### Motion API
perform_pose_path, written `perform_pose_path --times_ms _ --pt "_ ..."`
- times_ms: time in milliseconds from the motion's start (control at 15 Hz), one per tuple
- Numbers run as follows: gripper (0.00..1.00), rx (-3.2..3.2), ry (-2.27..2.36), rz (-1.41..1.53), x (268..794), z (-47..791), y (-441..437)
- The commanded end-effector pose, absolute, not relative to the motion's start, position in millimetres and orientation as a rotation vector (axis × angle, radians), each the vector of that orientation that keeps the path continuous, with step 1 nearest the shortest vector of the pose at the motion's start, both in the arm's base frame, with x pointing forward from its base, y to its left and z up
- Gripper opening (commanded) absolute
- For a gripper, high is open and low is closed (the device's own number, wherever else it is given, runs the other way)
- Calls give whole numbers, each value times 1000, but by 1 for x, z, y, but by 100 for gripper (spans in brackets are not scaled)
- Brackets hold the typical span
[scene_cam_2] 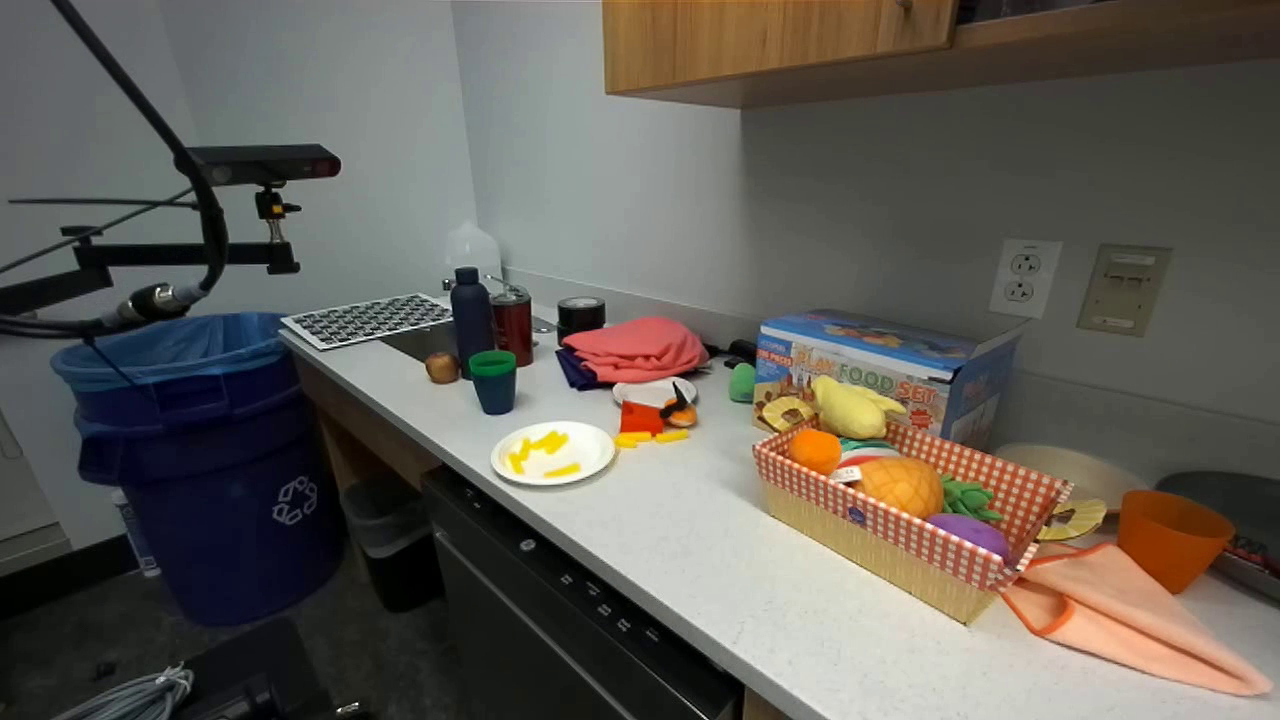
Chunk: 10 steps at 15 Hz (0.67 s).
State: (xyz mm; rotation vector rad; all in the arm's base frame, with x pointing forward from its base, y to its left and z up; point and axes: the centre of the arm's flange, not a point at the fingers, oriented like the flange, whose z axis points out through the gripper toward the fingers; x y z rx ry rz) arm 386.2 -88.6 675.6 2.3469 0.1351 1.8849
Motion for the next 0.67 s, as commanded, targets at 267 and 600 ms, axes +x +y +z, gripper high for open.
perform_pose_path --times_ms 267,600 --pt "100 2266 59 1861 389 673 -98" --pt "100 2176 -30 1815 388 672 -112"
